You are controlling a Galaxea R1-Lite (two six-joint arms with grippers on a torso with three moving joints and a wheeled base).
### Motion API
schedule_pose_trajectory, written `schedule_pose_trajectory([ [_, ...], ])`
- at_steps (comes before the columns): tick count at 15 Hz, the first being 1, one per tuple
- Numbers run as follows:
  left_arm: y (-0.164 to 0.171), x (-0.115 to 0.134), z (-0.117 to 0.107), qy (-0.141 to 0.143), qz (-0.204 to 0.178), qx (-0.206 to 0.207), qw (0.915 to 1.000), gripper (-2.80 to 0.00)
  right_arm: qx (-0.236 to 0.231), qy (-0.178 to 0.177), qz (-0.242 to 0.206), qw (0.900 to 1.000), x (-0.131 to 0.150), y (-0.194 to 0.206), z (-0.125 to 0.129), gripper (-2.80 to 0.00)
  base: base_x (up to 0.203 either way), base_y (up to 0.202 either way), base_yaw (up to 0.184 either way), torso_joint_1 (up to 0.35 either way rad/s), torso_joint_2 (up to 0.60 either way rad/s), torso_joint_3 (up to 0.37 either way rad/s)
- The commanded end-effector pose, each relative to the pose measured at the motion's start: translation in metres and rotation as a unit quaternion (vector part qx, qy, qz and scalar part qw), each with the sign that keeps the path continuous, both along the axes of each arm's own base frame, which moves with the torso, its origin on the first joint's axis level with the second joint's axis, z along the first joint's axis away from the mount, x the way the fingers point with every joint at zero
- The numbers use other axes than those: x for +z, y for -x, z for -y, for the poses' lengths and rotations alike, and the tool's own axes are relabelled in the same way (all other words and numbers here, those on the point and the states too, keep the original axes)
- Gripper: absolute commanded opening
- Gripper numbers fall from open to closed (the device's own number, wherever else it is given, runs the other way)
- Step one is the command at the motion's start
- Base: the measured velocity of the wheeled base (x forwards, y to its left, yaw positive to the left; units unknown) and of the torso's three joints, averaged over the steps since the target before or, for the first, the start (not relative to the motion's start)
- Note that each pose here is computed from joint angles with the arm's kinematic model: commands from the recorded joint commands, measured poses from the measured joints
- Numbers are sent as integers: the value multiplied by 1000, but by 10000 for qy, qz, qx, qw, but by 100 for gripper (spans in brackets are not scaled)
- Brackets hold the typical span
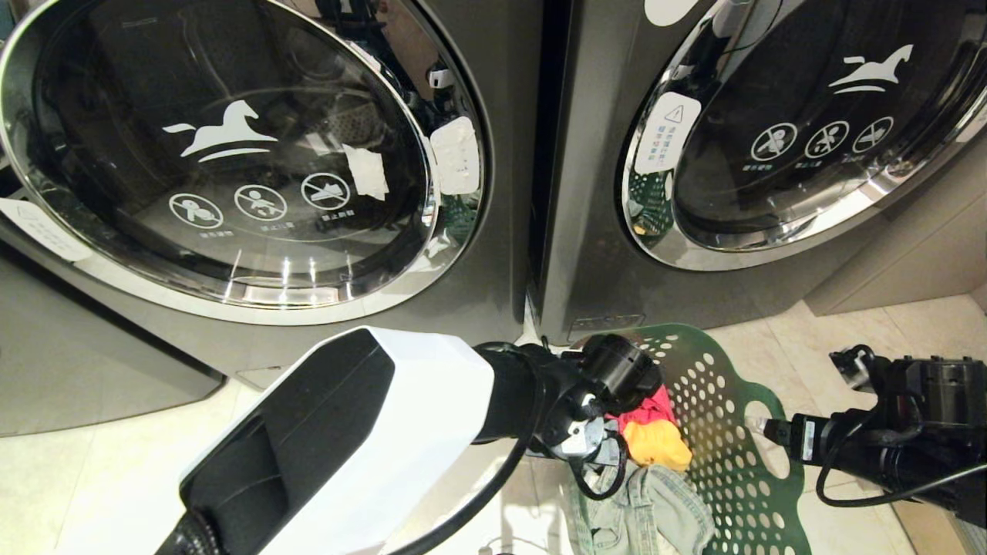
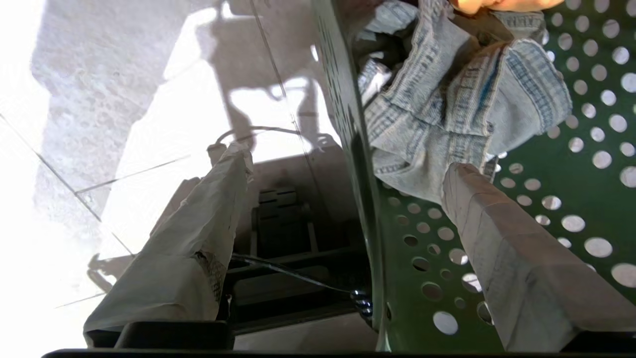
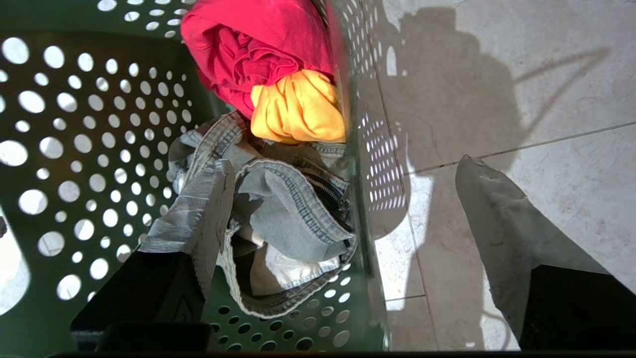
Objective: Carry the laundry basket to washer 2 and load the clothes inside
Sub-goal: Pick up the clothes basket and put it beside the washing machine
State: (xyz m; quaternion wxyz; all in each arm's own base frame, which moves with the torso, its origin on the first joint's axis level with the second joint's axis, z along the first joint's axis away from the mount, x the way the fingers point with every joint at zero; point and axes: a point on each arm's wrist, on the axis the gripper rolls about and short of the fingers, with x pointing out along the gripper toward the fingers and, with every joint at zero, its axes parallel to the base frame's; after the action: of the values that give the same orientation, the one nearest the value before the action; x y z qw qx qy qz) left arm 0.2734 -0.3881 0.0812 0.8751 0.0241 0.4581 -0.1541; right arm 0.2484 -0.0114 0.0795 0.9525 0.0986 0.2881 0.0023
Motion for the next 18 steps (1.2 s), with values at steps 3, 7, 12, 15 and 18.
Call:
schedule_pose_trajectory([
  [3,11,39,-14,154,-44,212,9996,0,25,-53,-204,9998,-3,11,-2,0,0,0,0,0,0,0],
  [7,20,78,-36,353,-35,415,9985,0,23,-60,-500,9987,-19,3,-1,0,0,0,0,0,0,0],
  [12,31,123,-62,566,116,483,9972,0,24,-51,-539,9985,-31,-16,-1,0,0,0,0,0,0,0],
  [15,38,127,-73,446,50,529,9976,0,20,-45,-403,9992,-27,-23,0,-280,0,0,0,0,0,0],
  [18,38,125,-73,449,47,559,9974,0,23,-30,-331,9994,-25,-27,0,-280,0,0,0,0,0,0],
])
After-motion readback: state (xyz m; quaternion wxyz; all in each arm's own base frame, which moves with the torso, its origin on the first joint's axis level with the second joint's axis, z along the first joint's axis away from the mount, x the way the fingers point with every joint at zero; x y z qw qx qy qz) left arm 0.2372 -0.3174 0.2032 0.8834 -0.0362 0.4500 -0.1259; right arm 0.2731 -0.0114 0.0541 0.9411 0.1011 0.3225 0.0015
